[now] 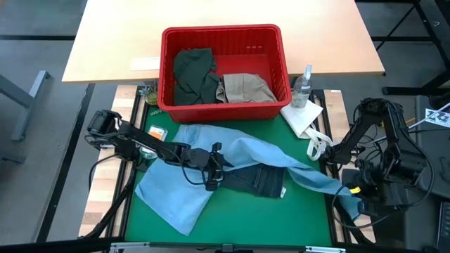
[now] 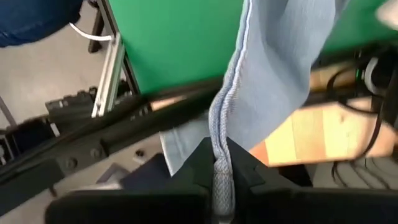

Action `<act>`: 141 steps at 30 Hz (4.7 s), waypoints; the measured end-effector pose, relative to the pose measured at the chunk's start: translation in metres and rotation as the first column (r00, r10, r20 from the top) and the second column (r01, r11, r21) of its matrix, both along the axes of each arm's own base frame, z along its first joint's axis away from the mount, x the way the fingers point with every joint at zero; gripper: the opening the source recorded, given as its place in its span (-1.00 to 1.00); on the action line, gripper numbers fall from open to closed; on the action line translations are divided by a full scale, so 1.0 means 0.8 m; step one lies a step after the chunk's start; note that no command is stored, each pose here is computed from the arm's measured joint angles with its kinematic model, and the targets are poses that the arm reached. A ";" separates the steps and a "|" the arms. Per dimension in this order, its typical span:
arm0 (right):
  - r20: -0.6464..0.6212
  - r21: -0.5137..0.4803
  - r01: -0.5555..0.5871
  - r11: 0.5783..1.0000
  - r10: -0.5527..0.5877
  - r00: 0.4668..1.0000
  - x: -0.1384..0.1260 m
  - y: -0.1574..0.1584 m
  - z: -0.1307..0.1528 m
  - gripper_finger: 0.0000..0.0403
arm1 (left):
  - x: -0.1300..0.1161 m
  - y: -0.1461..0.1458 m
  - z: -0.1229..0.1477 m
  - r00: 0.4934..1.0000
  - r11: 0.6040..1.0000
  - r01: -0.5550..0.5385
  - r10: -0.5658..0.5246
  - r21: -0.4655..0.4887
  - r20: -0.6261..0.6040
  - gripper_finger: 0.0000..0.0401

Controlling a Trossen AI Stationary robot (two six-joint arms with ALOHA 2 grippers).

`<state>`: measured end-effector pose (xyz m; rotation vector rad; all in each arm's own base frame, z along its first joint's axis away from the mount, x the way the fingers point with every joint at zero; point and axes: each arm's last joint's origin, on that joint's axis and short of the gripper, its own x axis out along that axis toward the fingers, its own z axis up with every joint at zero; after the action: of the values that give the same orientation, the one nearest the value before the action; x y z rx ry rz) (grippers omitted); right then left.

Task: Fold laundry
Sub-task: Fold the light blue jeans

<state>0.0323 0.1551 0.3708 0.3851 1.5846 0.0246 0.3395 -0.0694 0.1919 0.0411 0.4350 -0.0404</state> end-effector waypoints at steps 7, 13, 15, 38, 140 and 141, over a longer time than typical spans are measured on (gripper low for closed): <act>0.068 -0.014 0.011 1.000 -0.010 0.998 0.002 -0.001 0.000 -0.90 | 0.020 0.006 -0.013 0.993 0.999 -0.021 0.025 -0.032 0.117 -0.45; 0.070 -0.014 0.012 1.000 -0.011 0.997 0.003 -0.001 0.000 -0.94 | 0.045 0.003 -0.016 0.988 0.999 -0.022 0.026 -0.033 0.152 -0.45; 0.070 -0.014 0.012 1.000 -0.011 0.997 0.003 -0.001 0.000 -0.96 | 0.060 0.000 -0.009 0.988 1.000 -0.010 0.009 0.007 0.151 -0.45; 0.070 -0.014 0.011 1.000 -0.010 0.997 0.003 -0.001 0.000 -0.93 | 0.125 0.041 -0.063 0.939 0.971 -0.192 0.223 0.141 -0.262 -0.54; -0.413 -0.007 -0.228 0.974 0.205 0.887 -0.002 0.061 -0.036 -0.90 | 0.124 0.040 0.010 0.961 0.961 0.269 -0.272 -0.063 -0.049 -0.54; -0.422 -0.003 -0.230 0.973 0.207 0.882 -0.003 0.058 -0.037 -0.92 | 0.124 0.041 0.010 0.963 0.963 0.262 -0.266 -0.062 -0.050 -0.55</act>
<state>0.0301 0.2016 0.3413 0.1708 2.0481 0.0771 0.4387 -0.0364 0.1998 0.0442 0.4837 -0.3172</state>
